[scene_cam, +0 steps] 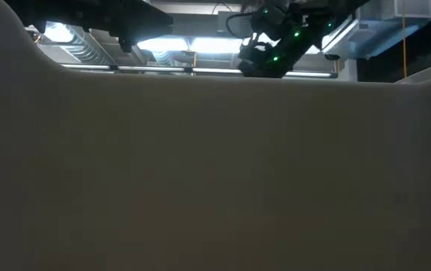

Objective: Sort rubber bands into baskets
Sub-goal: Put the blue rubber band in the yellow bin, then put the black rubber band in the orange bin

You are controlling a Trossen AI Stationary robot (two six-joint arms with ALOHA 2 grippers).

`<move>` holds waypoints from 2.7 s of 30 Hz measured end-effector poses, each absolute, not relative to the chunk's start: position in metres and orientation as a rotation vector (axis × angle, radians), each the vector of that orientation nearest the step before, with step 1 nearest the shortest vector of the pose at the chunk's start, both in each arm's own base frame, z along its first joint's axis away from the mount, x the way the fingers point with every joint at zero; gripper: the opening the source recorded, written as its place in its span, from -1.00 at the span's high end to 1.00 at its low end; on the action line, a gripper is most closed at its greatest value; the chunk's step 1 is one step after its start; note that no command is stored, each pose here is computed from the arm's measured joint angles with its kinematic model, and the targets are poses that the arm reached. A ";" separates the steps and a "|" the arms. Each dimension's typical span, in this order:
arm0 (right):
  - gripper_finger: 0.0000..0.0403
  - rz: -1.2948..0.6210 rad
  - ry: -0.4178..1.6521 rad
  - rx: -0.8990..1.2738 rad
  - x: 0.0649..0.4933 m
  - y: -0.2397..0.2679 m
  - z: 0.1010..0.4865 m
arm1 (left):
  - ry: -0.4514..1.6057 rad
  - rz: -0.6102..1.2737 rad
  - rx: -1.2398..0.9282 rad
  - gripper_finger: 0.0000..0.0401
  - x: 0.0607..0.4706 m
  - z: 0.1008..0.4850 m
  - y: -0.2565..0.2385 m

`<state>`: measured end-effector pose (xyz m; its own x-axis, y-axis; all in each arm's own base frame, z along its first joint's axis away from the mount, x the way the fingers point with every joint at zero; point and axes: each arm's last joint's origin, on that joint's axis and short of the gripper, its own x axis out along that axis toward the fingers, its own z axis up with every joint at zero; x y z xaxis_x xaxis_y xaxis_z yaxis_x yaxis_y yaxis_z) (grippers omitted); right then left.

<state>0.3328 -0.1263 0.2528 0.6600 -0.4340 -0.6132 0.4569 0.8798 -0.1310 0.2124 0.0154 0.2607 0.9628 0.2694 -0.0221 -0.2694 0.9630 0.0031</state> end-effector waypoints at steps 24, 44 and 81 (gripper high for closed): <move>0.73 -0.545 0.525 0.042 0.346 -0.183 0.227 | 0.023 0.274 0.005 0.30 0.212 0.261 0.016; 0.15 -0.426 0.807 0.034 0.320 -0.140 0.262 | 0.023 0.273 0.005 0.30 0.212 0.261 0.016; 0.20 -0.148 1.223 0.244 0.235 0.065 0.302 | 0.024 0.274 0.000 0.30 0.212 0.261 0.016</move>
